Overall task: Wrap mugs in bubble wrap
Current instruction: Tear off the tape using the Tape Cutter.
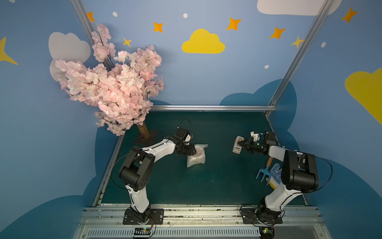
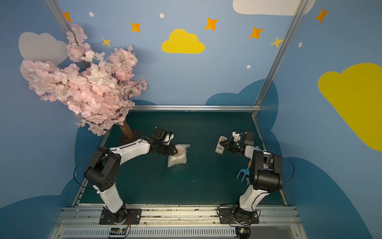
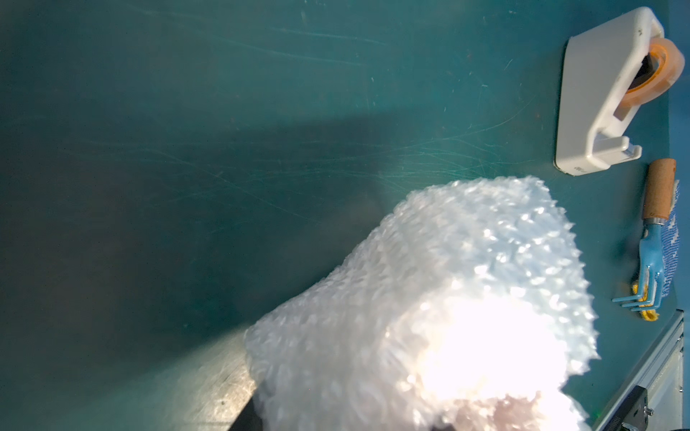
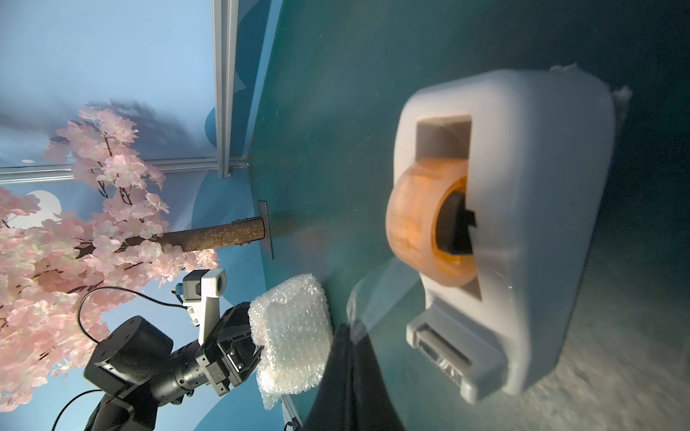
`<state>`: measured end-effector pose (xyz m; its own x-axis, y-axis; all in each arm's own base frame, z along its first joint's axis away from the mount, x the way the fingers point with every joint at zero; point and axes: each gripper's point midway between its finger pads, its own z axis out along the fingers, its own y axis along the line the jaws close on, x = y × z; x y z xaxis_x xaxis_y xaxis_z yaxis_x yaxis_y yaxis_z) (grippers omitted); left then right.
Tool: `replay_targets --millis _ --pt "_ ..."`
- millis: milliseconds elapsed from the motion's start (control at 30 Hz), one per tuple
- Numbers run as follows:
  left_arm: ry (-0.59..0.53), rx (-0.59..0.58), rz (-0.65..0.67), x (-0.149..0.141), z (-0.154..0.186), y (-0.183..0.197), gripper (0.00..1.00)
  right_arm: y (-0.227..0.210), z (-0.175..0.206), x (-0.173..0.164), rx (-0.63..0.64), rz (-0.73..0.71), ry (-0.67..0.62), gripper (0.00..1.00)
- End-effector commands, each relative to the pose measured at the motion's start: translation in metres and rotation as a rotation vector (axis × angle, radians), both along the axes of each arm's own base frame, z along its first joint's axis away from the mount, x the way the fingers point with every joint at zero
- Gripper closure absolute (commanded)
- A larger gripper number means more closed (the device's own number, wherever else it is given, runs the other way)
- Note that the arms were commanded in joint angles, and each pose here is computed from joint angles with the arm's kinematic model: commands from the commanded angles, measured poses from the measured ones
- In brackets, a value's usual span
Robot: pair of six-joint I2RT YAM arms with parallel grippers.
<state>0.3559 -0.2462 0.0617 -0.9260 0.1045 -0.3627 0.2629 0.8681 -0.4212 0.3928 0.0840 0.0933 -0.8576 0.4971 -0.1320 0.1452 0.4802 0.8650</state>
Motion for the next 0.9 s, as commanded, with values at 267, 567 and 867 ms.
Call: replay_targets --millis 267,567,867 --pt "0.066 0.048 -0.004 -0.017 -0.021 0.01 0.51 0.02 -0.012 -0.059 -0.053 0.082 0.105 1.0" --pt "0.066 0.047 0.001 -0.018 -0.022 0.011 0.51 0.029 -0.017 -0.081 -0.099 0.119 0.133 1.0" --pt "0.067 0.047 0.001 -0.018 -0.022 0.011 0.51 0.026 -0.035 -0.092 -0.176 0.123 0.194 1.0"
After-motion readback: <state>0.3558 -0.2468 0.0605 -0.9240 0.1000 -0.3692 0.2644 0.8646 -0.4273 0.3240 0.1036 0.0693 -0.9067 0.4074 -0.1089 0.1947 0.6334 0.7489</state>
